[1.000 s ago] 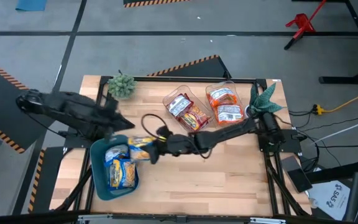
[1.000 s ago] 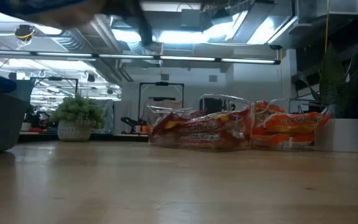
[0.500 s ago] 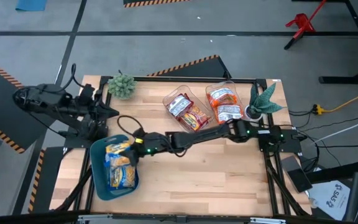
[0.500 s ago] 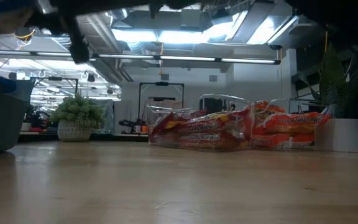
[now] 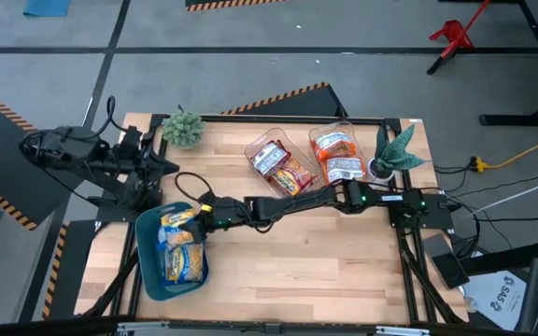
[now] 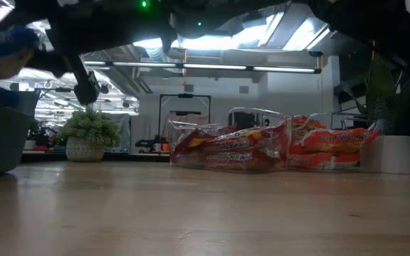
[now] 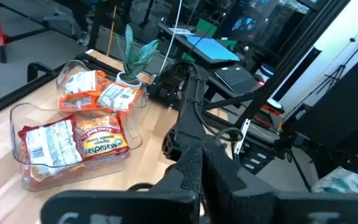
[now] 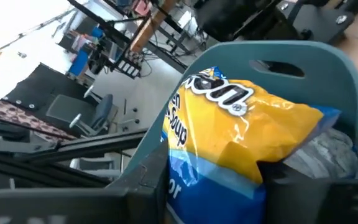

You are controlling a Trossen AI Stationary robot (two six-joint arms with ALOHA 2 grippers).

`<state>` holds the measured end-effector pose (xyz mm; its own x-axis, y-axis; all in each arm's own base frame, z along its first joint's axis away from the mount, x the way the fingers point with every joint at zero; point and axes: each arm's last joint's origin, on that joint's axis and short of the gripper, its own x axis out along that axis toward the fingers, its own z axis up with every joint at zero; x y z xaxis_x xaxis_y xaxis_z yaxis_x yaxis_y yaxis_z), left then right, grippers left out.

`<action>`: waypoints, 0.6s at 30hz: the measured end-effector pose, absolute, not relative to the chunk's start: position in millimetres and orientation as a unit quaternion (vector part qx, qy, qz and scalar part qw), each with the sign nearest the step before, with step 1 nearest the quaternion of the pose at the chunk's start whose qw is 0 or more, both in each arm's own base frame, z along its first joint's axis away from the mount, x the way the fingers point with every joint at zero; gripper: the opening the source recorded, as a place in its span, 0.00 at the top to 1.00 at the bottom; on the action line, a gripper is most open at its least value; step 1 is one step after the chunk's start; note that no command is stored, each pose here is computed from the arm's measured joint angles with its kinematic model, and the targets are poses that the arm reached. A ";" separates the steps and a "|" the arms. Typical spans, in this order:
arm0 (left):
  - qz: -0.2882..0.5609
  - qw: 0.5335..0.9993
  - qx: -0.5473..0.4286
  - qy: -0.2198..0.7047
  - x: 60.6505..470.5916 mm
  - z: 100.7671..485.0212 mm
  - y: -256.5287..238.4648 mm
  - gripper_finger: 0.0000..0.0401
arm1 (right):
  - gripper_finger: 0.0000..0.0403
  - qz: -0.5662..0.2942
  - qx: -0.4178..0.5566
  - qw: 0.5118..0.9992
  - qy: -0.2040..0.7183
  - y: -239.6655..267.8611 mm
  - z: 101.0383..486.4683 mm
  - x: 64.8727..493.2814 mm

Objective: Sort Maruchan noodles
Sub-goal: Put the blue noodle pack into the blue bin

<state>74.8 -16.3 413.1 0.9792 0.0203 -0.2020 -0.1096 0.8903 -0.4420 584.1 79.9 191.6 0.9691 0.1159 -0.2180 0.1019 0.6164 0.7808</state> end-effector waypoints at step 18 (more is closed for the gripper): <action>0.047 0.968 -0.227 0.101 74.5 411.4 -15.6 1.00 | 0.49 0.032 0.386 0.917 0.092 64.2 175.3 594.0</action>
<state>74.5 -15.6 411.4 0.9751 0.0442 -0.2171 -0.1360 0.8930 -0.4291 594.0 64.2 175.3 0.9809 0.1302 -0.1445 0.0124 0.6994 0.7146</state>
